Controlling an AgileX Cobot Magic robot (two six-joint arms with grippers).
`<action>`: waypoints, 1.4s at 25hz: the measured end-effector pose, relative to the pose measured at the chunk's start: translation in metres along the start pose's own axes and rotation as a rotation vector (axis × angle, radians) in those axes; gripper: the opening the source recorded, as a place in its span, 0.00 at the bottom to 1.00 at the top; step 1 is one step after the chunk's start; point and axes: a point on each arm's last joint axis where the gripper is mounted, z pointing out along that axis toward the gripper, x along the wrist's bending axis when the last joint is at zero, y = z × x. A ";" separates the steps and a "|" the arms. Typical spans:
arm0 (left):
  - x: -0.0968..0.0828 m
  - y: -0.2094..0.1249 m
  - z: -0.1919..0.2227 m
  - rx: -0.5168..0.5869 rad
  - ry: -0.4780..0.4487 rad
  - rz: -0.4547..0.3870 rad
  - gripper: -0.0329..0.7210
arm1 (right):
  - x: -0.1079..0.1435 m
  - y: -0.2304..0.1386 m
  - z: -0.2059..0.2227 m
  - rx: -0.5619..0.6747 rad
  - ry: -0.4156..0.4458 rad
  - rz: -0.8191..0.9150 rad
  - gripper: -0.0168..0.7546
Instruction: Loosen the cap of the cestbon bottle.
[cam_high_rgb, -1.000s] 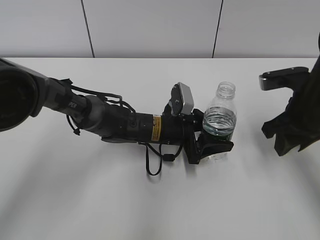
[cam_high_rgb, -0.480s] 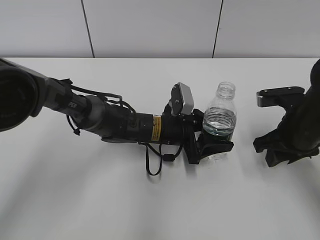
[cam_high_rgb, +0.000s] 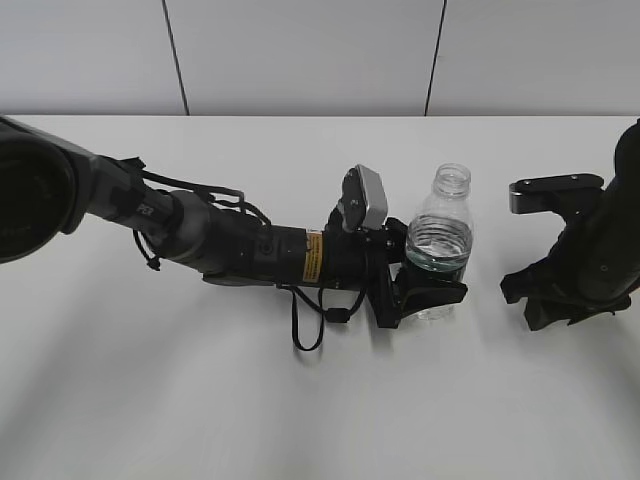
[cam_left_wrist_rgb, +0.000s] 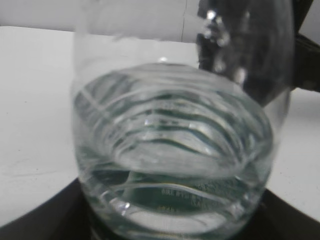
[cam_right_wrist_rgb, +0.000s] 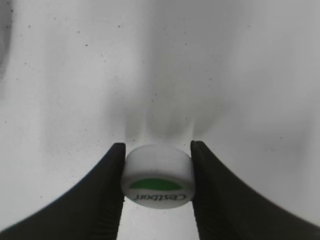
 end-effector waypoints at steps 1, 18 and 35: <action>0.000 0.000 0.000 0.000 0.000 0.000 0.71 | 0.000 0.000 0.000 0.000 0.000 0.000 0.43; 0.000 0.000 0.000 0.000 0.000 0.000 0.73 | 0.000 0.000 0.000 -0.001 0.001 0.001 0.64; 0.001 0.005 -0.007 0.133 -0.022 0.006 0.96 | 0.002 0.001 -0.056 -0.151 0.016 0.027 0.69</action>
